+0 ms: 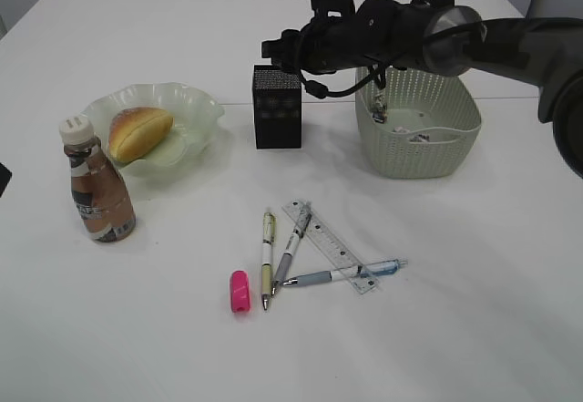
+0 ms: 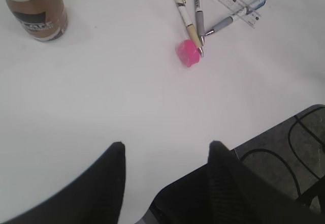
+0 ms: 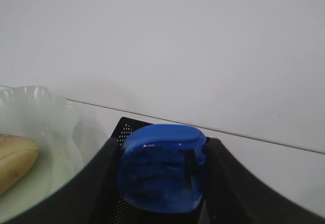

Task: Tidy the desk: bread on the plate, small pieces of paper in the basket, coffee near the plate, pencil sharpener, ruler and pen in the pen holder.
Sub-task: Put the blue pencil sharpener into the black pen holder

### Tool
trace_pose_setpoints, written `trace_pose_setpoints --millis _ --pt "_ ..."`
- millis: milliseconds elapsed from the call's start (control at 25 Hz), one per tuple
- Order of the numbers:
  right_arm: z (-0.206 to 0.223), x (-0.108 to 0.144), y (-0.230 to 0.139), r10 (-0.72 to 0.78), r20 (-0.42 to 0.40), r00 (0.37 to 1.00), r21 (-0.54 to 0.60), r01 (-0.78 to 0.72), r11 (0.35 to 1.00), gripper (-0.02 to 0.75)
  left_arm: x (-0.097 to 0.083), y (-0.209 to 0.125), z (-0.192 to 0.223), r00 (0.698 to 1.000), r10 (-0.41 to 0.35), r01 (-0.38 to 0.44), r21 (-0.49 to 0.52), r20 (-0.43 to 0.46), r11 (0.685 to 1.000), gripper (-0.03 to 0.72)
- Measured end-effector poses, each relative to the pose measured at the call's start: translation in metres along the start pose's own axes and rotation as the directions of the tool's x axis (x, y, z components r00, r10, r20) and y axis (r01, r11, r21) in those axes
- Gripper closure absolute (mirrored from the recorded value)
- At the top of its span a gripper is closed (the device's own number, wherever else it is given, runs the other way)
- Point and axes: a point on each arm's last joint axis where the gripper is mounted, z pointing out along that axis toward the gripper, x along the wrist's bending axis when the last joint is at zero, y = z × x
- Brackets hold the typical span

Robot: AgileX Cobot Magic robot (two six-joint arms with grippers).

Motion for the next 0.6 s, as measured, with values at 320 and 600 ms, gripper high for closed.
trace_pose_setpoints --millis 320,600 --pt "0.0 0.0002 -0.0005 -0.021 -0.002 1.0 0.006 0.021 1.0 0.37 0.0 0.0 0.0 1.0 -0.002 0.002 0.0 0.0 1.0 0.308" --pt "0.0 0.0003 -0.0007 -0.022 -0.003 1.0 0.008 0.022 1.0 0.364 0.0 0.0 0.0 1.0 -0.002 0.002 0.0 0.0 1.0 0.308"
